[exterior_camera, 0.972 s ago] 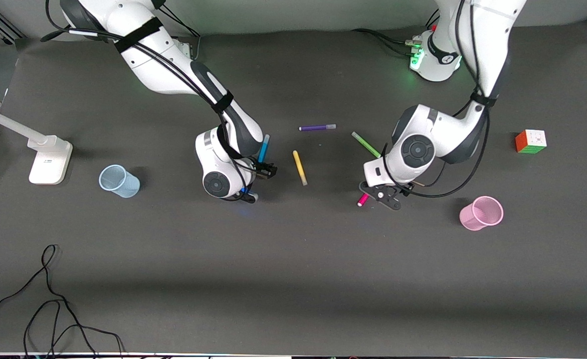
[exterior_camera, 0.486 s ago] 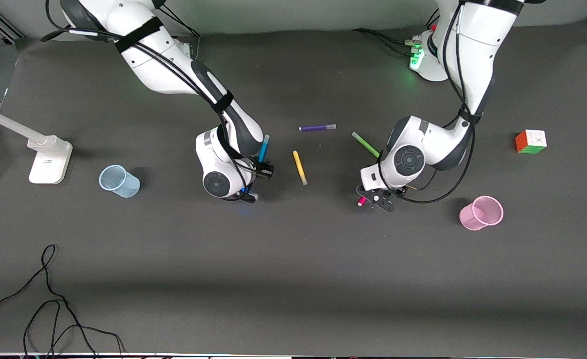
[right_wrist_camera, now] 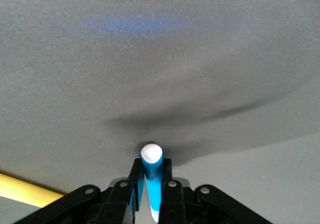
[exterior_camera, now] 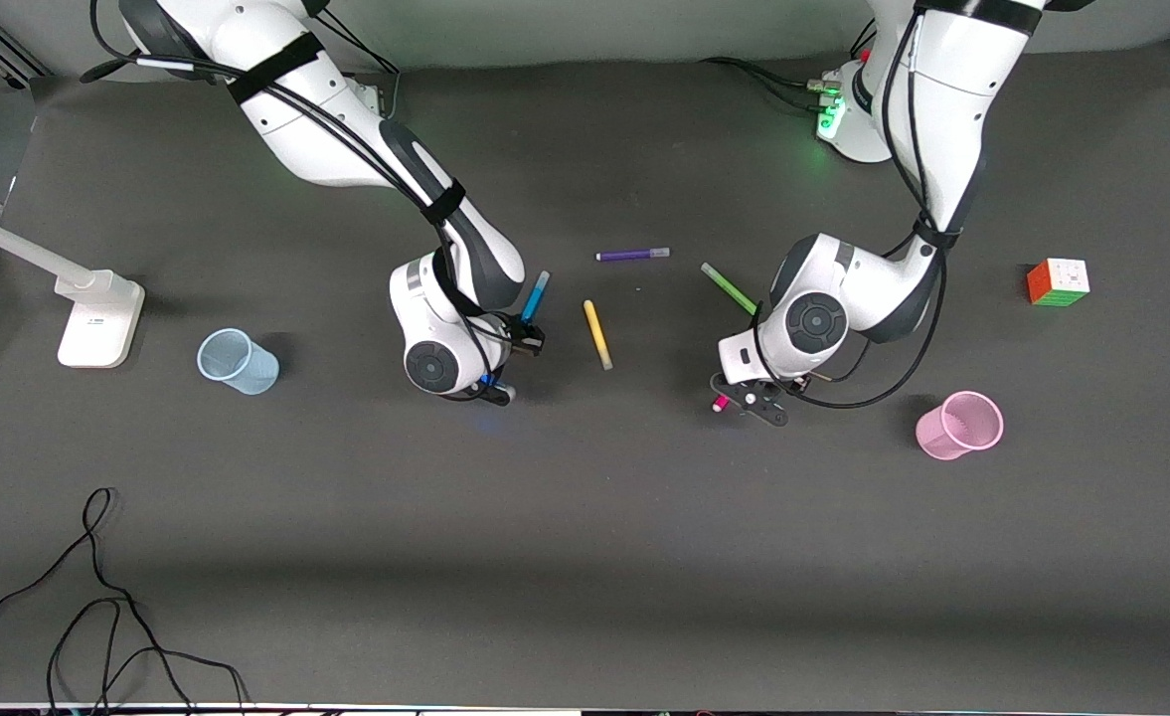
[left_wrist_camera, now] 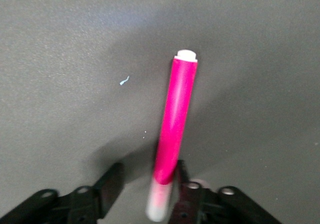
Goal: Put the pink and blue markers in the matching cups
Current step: 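Close the right gripper on the blue marker while the left gripper grasps the pink marker, then carry the blue marker to the blue cup while the left gripper carries pink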
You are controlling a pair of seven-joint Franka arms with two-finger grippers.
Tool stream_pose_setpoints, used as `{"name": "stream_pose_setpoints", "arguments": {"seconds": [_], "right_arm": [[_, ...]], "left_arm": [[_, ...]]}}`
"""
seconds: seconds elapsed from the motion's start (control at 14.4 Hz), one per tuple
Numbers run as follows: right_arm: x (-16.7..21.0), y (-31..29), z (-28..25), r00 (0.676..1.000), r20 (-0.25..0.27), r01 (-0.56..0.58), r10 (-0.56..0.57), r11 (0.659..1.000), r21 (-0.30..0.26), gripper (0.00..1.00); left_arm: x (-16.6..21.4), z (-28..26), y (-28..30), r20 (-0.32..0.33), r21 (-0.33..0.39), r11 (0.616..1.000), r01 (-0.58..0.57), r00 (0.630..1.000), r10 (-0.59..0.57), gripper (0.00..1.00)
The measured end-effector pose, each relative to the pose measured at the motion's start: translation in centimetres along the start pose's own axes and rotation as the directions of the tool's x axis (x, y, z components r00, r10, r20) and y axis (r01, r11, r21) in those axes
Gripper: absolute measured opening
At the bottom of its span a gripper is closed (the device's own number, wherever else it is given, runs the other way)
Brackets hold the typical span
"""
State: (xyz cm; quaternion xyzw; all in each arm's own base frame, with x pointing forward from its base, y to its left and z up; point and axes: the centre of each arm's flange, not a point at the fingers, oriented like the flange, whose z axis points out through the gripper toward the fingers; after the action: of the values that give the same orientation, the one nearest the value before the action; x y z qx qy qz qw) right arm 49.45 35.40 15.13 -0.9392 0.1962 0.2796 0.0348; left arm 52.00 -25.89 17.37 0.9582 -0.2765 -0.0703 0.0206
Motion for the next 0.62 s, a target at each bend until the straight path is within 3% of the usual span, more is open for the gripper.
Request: {"name": "stream_pose_setpoints", "arguments": {"seconds": [0.14,0.21,0.42,0.62], "right_arm": [[-0.6,-0.1,-1.4,1.000,-0.019,0.015,-0.015,1.000,0.005,0.18],[-1.2,-0.1,-2.6,0.999,-0.034,0.025,-0.025,1.000,0.010,0.18],[-3.1,1.9,-7.9,0.992,-0.109,0.059,-0.060,0.998,-0.015,0.18],[-4.7,6.2,-15.7,0.970,-0.232,0.068,-0.073,0.997,-0.028,0.18]], "left_arm": [[0.0,-0.3,0.1,-0.003,0.000,1.000,0.010,1.000,-0.010,0.22],[0.0,-0.5,0.3,-0.001,0.000,1.000,0.013,1.000,-0.013,0.17],[0.0,-0.4,0.3,0.005,0.000,1.000,0.028,1.000,-0.028,0.18],[0.6,-2.4,-0.1,0.020,0.001,0.999,0.038,0.999,-0.038,0.18]]}}
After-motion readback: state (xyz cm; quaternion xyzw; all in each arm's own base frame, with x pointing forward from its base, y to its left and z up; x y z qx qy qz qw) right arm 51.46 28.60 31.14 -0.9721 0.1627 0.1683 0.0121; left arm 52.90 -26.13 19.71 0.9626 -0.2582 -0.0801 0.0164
